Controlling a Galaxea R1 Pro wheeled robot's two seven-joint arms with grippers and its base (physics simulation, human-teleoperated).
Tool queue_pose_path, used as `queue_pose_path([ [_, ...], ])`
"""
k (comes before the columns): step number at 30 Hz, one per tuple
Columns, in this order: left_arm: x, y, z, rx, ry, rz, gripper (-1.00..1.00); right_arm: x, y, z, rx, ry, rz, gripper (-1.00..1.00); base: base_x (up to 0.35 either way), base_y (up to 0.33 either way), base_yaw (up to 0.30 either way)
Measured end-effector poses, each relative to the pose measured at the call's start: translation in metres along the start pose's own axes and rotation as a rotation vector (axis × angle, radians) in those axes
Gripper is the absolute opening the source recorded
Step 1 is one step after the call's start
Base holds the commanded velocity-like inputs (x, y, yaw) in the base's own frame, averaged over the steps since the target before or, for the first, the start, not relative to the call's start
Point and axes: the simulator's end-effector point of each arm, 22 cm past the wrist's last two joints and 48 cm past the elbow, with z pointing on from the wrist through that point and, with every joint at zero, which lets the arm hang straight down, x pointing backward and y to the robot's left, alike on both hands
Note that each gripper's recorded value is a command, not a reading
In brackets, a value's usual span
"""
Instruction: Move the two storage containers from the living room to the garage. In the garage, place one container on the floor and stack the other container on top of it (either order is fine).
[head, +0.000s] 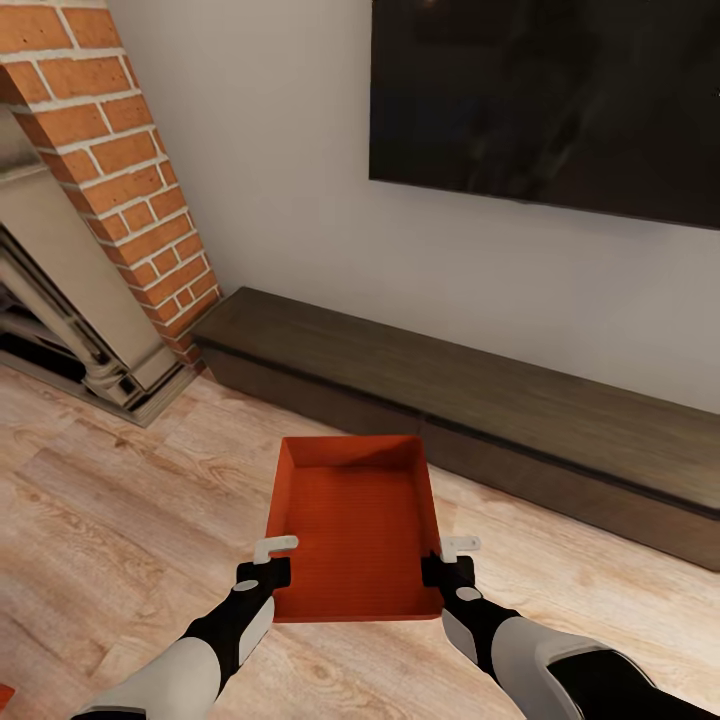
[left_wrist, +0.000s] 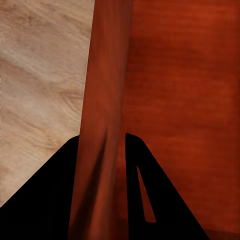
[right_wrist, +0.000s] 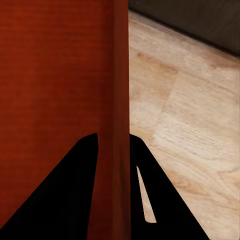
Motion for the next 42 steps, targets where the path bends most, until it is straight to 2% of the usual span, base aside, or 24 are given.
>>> queue_pose_path([
  [42,-0.020,0.003,-0.052,0.001,-0.002,0.001,-1.00,-0.025,-0.003,-0.050,0.001,-0.003,0.001,-1.00,0.000,0.000,0.000],
])
